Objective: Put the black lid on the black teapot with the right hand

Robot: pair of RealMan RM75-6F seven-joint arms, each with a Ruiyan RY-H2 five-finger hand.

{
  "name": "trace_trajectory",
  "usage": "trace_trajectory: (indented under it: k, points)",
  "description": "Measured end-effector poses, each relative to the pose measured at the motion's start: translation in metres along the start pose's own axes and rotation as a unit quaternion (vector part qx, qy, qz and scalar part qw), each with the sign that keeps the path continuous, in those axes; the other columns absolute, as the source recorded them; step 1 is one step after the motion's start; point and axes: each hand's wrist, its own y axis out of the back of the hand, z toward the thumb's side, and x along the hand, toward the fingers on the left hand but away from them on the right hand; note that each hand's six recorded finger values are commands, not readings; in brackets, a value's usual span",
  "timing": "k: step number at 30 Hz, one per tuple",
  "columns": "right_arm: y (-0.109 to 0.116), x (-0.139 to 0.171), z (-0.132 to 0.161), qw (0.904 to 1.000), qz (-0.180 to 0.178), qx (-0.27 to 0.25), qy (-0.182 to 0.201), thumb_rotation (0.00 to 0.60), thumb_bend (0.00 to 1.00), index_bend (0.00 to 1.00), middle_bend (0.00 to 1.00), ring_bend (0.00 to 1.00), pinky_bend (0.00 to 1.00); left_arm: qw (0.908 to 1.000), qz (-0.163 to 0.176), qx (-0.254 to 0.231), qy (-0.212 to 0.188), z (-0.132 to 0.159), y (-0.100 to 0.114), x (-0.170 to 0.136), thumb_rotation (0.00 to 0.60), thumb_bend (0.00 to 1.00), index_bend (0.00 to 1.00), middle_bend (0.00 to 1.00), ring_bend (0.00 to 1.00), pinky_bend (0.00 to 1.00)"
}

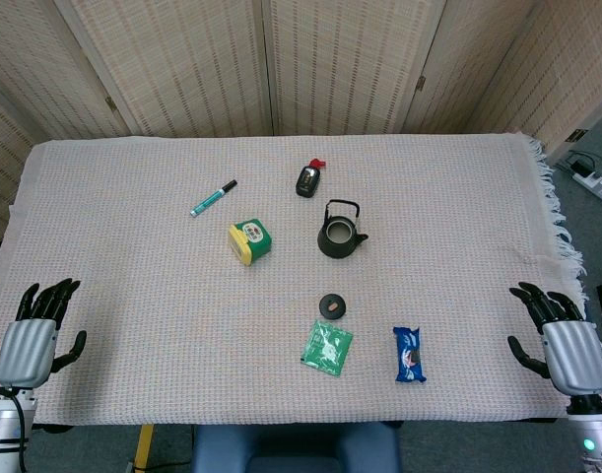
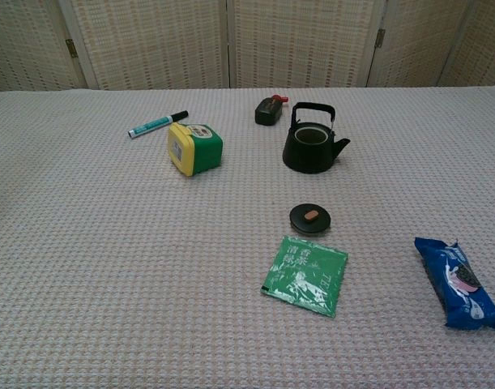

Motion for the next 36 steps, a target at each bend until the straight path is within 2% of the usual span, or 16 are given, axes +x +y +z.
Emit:
trace_trajectory:
  k: [8,13,20,25,31,36]
  points:
    - [-0.001,-0.002,0.003,1.0,0.003,0.002,0.002,0.6,0.36,0.18,0.19,0.32,0.18,1.0,0.001,0.0,0.003,-0.002,-0.001,0.0,0.6,0.4,0.07,0.05,0.09,0.01]
    - [-0.001,-0.003,0.004,1.0,0.006,0.004,0.007,0.6,0.36,0.18,0.2,0.37,0.18,1.0,0.002,-0.001,0.003,-0.003,0.0,-0.001,0.6,0.4,0.07,0.05,0.09,0.01]
    - [-0.003,-0.018,0.02,0.9986,0.025,0.02,0.043,0.6,0.36,0.18,0.2,0.4,0.27,1.0,0.007,-0.002,0.001,-0.003,0.004,-0.005,0.6,0.4,0.07,0.05,0.09,0.01]
    - [-0.011,-0.035,0.042,0.9945,0.053,0.039,0.081,0.6,0.36,0.18,0.22,0.52,0.4,1.0,0.009,-0.003,0.004,-0.005,0.006,-0.008,0.6,0.4,0.07,0.05,0.09,0.01]
    - [-0.028,-0.06,0.08,0.9856,0.091,0.055,0.132,0.6,0.36,0.18,0.23,0.75,0.6,0.9999,0.013,-0.006,0.001,-0.004,0.009,-0.008,0.6,0.4,0.07,0.05,0.09,0.01]
    - [-0.049,-0.083,0.114,0.9755,0.132,0.061,0.164,0.6,0.36,0.16,0.23,0.81,0.7,0.9998,0.014,-0.01,-0.005,-0.001,0.01,-0.009,0.6,0.4,0.07,0.05,0.09,0.01]
